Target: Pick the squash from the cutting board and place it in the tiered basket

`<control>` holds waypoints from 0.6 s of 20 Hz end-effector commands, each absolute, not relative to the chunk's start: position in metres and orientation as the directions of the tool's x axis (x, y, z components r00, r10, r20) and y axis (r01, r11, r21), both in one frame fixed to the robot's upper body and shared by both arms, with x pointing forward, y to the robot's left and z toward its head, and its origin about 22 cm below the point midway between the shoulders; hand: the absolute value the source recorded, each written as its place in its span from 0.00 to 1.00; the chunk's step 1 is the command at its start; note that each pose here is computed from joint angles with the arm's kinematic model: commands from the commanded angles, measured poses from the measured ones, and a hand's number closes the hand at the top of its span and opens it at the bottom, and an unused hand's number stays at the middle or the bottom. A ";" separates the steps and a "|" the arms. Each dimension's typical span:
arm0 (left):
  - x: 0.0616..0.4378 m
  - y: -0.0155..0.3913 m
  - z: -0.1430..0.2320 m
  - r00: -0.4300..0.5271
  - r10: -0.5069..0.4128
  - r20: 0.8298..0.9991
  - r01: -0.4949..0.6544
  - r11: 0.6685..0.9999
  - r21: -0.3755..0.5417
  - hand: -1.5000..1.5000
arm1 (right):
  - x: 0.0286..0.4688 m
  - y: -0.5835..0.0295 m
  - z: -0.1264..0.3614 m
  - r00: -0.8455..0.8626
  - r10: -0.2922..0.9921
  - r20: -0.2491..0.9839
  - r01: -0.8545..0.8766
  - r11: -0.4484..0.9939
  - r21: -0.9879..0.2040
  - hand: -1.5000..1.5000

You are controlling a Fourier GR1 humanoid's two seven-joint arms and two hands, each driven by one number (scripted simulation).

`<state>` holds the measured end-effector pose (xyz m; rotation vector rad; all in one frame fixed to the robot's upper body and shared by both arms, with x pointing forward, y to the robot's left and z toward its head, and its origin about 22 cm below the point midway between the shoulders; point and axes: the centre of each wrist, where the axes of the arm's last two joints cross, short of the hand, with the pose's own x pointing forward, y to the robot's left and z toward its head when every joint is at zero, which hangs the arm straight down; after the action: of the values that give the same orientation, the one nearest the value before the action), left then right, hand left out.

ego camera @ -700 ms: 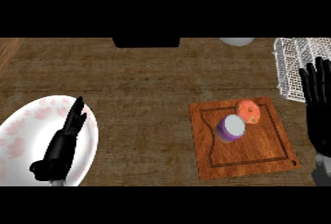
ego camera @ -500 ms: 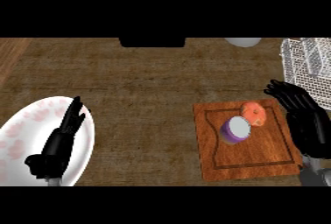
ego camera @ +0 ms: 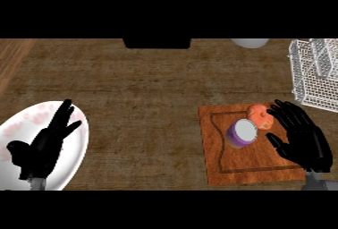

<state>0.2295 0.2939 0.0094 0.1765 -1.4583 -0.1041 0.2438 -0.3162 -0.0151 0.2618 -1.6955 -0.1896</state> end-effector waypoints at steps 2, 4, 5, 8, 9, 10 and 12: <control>0.214 0.323 -0.008 0.313 -0.214 0.925 -0.044 0.970 0.239 0.50 | 0.239 -0.379 -0.002 0.026 0.256 0.966 -0.106 0.962 -0.252 0.00; 0.219 0.325 -0.006 0.320 -0.215 0.923 -0.063 0.967 0.247 0.50 | 0.246 -0.400 0.016 0.046 0.406 0.913 -0.143 0.907 -0.396 0.00; 0.218 0.327 -0.010 0.321 -0.208 0.924 -0.074 0.967 0.244 0.50 | 0.248 -0.404 0.016 0.076 0.448 0.891 -0.177 0.885 -0.430 0.00; 0.217 0.336 -0.008 0.333 -0.209 0.919 -0.046 0.970 0.237 0.50 | 0.270 -0.418 0.036 0.126 0.483 0.866 -0.297 0.852 -0.432 0.00; 0.226 0.336 -0.006 0.328 -0.212 0.921 -0.051 0.969 0.241 0.50 | 0.281 -0.403 0.039 0.121 0.489 0.864 -0.378 0.828 -0.415 0.00; 0.221 0.328 -0.013 0.337 -0.204 0.919 -0.053 0.970 0.235 0.50 | 0.284 -0.416 0.057 0.117 0.518 0.848 -0.429 0.796 -0.427 0.00; 0.217 0.340 -0.015 0.343 -0.206 0.916 -0.043 0.971 0.235 0.50 | 0.299 -0.403 0.059 0.102 0.524 0.846 -0.495 0.764 -0.414 0.00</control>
<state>0.2357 0.3117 0.0100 0.1486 -1.3649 -0.1138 0.2785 -0.3998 0.0370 -0.0723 -1.3467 0.6060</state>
